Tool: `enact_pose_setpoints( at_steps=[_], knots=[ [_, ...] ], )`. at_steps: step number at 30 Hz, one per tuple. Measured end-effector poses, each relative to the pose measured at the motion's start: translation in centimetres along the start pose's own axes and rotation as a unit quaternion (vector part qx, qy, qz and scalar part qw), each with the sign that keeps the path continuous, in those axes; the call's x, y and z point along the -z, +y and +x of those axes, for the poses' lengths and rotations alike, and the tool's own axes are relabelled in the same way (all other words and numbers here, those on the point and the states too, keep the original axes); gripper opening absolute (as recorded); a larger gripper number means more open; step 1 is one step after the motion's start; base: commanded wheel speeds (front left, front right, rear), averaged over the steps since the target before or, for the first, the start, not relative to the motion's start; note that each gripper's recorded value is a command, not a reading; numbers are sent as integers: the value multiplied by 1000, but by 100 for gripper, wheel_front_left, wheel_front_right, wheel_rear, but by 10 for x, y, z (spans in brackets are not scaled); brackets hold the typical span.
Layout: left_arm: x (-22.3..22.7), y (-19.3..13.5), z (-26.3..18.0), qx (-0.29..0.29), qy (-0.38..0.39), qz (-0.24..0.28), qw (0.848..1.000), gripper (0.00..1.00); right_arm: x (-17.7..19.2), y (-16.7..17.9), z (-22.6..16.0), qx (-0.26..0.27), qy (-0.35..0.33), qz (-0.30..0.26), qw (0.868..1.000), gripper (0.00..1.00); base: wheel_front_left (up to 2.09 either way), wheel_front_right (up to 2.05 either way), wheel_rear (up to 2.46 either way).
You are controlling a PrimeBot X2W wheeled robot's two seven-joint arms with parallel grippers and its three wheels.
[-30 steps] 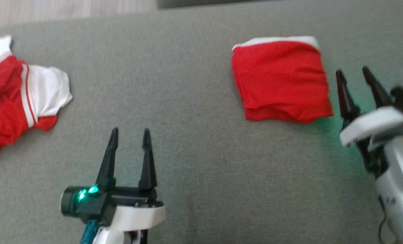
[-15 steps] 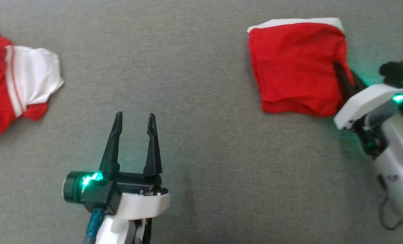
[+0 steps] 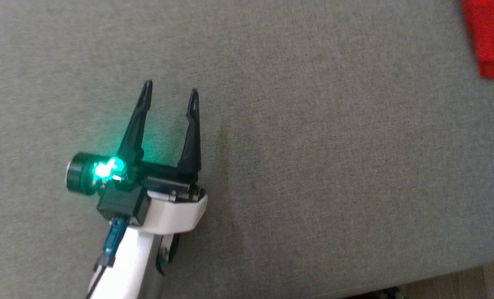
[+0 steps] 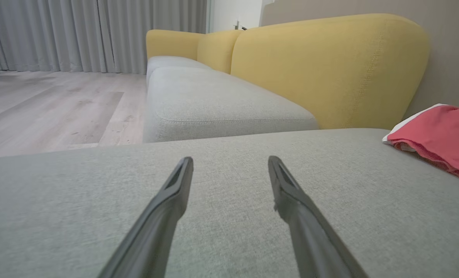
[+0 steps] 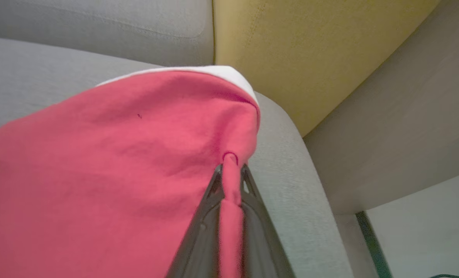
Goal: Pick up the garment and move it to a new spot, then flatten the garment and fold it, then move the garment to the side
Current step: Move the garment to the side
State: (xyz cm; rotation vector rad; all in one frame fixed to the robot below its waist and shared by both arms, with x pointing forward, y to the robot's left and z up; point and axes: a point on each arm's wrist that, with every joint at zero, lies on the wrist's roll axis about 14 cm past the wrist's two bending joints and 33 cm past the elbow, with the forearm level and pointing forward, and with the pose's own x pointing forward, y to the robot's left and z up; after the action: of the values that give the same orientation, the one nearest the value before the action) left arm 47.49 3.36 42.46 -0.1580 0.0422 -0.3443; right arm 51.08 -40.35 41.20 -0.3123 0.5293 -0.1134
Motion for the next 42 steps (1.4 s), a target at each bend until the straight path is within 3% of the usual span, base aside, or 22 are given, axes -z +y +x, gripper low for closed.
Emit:
enact_pose_setpoints(
  at_steps=[2, 3, 4, 7, 10, 15, 20, 28, 36, 42],
  knots=[
    [8, -2, 10, 10, 1, -2, 1000, 100, 3, -13, 4, 16, 8, -24, 1000, 0, 0, 0, 0],
    [11, -3, 14, 13, 2, -3, 1000, 100, 4, -18, 6, 23, 12, -31, 999, 39, 0, 0, 0],
    [14, -5, 18, 19, 2, -6, 1000, 100, 4, -22, 8, 28, 11, -45, 999, 100, 0, 0, 0],
    [15, -9, 27, 26, -3, -11, 1000, 100, -17, -36, 8, 49, -31, -85, 995, 100, 0, 0, 0],
    [10, -11, 27, 28, -8, -8, 1000, 100, -45, -33, 5, 57, -93, -78, 991, 100, 0, 0, 0],
    [-7, -8, 13, 13, -12, -7, 1000, 100, -53, 50, -6, -14, -146, -6, 989, 100, 0, 0, 0],
    [-20, 4, -19, -28, -3, -15, 999, 100, -33, 127, -47, -93, -150, 64, 982, 100, 0, 0, 0],
    [-45, 29, -83, -105, -7, -28, 994, 100, -29, 214, -137, -178, -181, 160, 954, 100, 0, 0, 0],
    [-53, 43, -148, -151, -12, -13, 988, 100, -31, 224, -196, -175, -227, 174, 942, 100, 0, 0, 0],
    [-73, 44, -162, -154, -44, 4, 987, 100, -44, 211, -213, -156, -263, 167, 937, 100, 0, 0, 0]
  ],
)
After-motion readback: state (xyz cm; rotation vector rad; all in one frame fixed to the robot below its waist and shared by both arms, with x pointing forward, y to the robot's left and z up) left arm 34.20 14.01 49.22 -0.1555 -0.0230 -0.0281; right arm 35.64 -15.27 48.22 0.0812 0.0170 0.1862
